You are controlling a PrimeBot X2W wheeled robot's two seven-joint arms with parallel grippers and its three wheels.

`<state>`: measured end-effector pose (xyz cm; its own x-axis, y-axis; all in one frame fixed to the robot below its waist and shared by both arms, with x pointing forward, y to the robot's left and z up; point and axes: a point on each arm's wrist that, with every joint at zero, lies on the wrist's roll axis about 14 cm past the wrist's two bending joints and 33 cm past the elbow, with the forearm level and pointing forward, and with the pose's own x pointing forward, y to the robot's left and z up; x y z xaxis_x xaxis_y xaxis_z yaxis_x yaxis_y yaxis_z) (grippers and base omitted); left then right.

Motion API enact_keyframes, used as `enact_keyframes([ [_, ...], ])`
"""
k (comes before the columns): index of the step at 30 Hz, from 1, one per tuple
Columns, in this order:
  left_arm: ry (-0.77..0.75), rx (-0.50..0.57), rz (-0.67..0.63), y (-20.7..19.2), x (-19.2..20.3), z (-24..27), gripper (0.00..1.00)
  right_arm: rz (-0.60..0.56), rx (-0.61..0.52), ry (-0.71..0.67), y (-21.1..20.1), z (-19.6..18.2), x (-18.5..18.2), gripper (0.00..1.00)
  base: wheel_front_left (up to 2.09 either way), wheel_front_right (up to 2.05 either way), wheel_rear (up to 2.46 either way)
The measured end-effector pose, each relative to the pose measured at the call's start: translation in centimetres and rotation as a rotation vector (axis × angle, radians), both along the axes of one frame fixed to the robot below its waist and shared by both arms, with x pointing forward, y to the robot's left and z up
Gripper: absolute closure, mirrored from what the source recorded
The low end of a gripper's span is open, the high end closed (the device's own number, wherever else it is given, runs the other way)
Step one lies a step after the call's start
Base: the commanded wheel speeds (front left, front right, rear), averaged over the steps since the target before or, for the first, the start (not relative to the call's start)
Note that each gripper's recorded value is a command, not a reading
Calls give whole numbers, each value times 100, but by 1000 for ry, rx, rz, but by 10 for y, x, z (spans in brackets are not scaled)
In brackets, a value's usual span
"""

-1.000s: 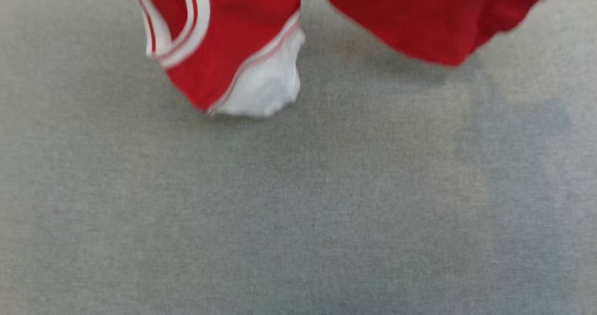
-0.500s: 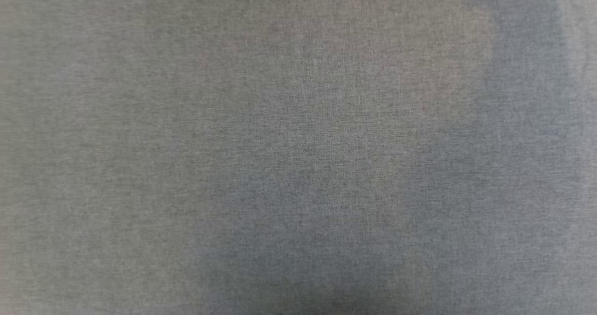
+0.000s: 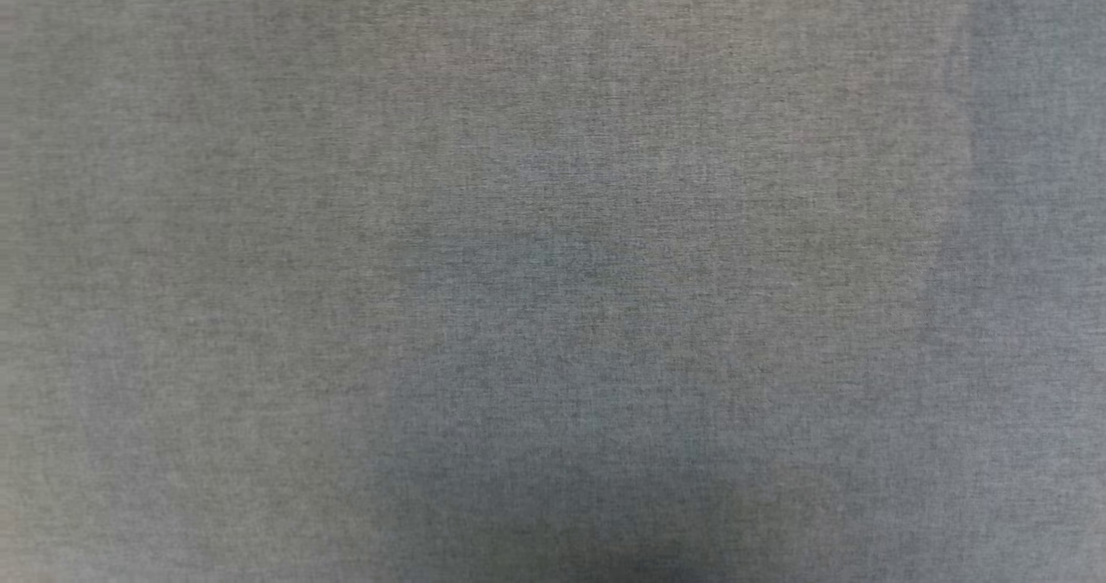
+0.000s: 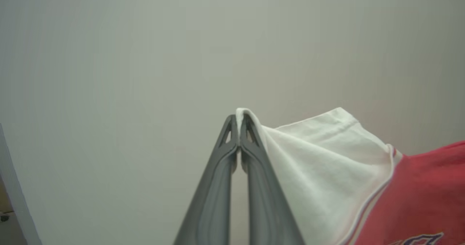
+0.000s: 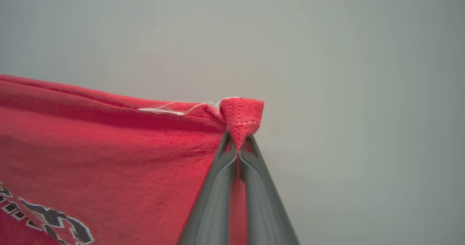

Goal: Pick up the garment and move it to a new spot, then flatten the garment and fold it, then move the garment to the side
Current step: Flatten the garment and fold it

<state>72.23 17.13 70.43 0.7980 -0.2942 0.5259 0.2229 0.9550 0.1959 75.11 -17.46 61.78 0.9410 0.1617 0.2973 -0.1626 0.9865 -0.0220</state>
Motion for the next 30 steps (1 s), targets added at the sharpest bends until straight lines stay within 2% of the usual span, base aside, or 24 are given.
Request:
enact_keyframes([
  [4,133,-17,-33,-8,-10,-57,100,22,-16,87,6,-38,-9,100,0,0,0],
  [8,242,-54,-59,-13,-28,-98,100,46,-16,143,11,-61,-22,100,0,0,0],
  [9,334,-76,-72,-17,-47,-131,100,70,-19,194,16,-82,-37,100,0,0,0],
  [13,474,-95,-124,-33,-86,-177,100,102,-35,281,20,-114,-67,100,0,0,0],
  [19,637,-115,-147,-35,-149,-220,100,151,-29,390,24,-146,-119,100,0,0,0],
  [30,832,-83,-81,6,-256,-260,100,174,33,544,13,-171,-207,100,0,0,0],
])
